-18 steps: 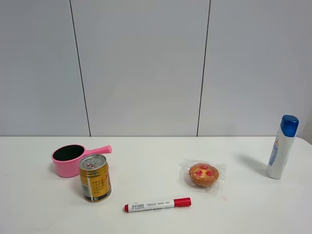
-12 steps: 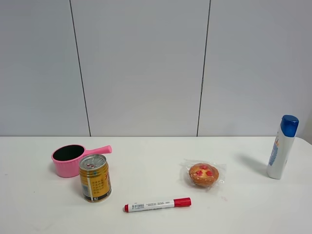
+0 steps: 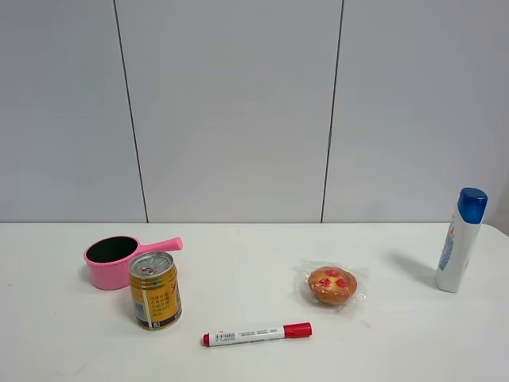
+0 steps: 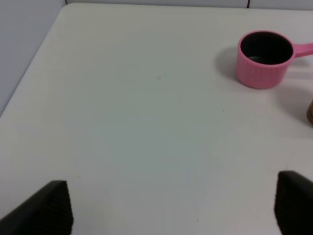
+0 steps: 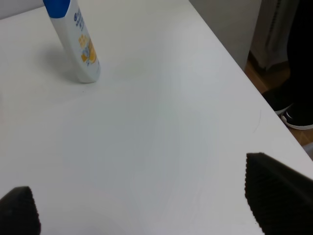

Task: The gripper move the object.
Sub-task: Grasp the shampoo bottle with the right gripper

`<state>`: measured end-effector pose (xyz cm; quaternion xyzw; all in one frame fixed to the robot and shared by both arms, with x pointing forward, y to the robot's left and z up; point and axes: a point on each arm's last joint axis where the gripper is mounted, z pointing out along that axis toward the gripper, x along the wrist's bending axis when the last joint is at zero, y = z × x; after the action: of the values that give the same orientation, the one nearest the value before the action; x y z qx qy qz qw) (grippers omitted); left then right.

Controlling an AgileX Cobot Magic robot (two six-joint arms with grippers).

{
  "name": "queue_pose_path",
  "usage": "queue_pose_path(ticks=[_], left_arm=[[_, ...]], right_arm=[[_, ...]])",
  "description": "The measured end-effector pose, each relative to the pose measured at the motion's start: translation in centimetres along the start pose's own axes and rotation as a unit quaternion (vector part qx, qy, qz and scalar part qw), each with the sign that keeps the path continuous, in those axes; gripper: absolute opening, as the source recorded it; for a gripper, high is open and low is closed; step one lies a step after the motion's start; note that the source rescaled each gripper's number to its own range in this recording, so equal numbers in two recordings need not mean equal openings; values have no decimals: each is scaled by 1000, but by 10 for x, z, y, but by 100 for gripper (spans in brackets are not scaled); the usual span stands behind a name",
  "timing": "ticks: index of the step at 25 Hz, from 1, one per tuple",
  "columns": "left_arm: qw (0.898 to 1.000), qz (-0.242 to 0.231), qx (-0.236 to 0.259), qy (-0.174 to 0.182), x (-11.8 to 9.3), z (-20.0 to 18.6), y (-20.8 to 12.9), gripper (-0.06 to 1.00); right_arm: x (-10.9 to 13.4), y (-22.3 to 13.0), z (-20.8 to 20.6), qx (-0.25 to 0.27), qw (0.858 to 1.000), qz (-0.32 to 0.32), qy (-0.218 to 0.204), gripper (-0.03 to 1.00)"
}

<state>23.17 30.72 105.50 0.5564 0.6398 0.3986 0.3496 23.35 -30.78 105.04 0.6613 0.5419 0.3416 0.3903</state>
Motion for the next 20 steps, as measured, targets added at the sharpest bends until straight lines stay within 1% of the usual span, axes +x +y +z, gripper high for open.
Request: queue_pose_path(ticks=[20], left_arm=[[1000,0,0,0,0,0,0,100]], right_arm=[[0,0,0,0,1000,0,0,86]])
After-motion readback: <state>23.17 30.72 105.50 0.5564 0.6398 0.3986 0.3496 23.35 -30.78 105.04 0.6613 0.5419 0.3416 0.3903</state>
